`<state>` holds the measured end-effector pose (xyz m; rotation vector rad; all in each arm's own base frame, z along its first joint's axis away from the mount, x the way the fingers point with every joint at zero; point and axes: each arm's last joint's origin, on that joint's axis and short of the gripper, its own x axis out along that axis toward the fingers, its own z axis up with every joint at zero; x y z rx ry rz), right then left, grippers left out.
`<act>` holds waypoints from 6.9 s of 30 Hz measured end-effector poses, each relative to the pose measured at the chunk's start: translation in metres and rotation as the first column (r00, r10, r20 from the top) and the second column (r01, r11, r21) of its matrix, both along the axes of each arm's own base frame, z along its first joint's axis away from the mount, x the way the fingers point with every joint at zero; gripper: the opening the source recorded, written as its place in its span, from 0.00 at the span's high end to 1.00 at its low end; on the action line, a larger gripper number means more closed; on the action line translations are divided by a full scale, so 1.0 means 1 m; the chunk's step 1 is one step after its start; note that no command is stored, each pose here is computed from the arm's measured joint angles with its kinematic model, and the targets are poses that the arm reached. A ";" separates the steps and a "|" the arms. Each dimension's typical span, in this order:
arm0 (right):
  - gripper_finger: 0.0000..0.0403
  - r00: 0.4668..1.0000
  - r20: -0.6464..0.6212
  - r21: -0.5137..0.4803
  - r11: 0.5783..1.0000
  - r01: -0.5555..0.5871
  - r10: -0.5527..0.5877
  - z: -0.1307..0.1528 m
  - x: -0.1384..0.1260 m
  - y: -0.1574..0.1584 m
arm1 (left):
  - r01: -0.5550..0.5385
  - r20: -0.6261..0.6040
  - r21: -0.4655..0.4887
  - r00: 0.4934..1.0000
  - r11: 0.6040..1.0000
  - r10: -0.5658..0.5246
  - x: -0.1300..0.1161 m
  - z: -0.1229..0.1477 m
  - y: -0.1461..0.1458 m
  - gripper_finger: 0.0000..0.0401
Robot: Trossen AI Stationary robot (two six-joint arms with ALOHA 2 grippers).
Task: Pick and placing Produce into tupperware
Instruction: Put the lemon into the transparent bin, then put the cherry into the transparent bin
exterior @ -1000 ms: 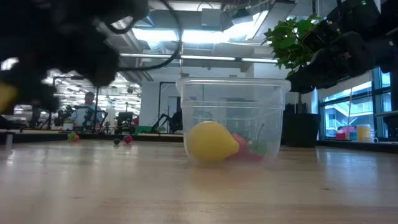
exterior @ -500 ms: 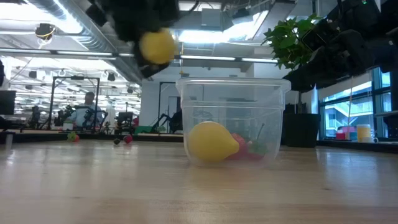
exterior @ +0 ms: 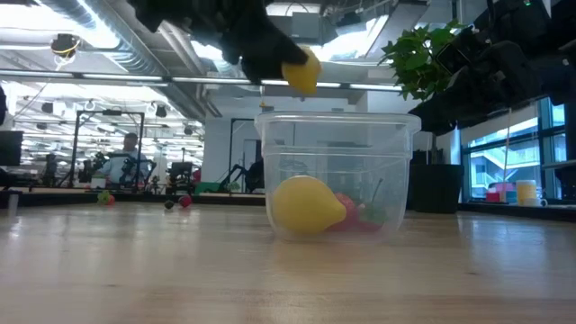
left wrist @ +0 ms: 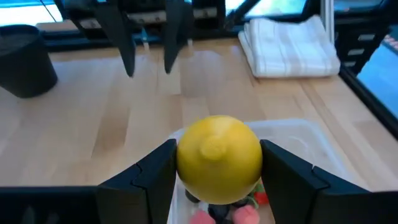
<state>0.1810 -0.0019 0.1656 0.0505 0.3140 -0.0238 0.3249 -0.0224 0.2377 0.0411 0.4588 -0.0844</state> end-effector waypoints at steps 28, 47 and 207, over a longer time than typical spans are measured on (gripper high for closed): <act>0.51 1.000 0.003 0.026 1.000 0.009 -0.009 0.000 0.000 0.000 | 0.027 -0.242 -0.069 0.969 0.997 -0.043 0.057 -0.076 -0.023 0.50; 0.51 1.000 -0.001 0.024 1.000 0.008 -0.008 0.000 0.000 0.000 | 0.026 -0.227 -0.069 0.973 0.997 -0.041 0.057 -0.074 -0.023 0.44; 0.51 0.999 0.033 0.021 1.000 0.007 -0.007 0.003 0.001 0.000 | 0.306 -0.481 0.081 0.845 0.949 -0.231 0.064 0.025 -0.013 0.85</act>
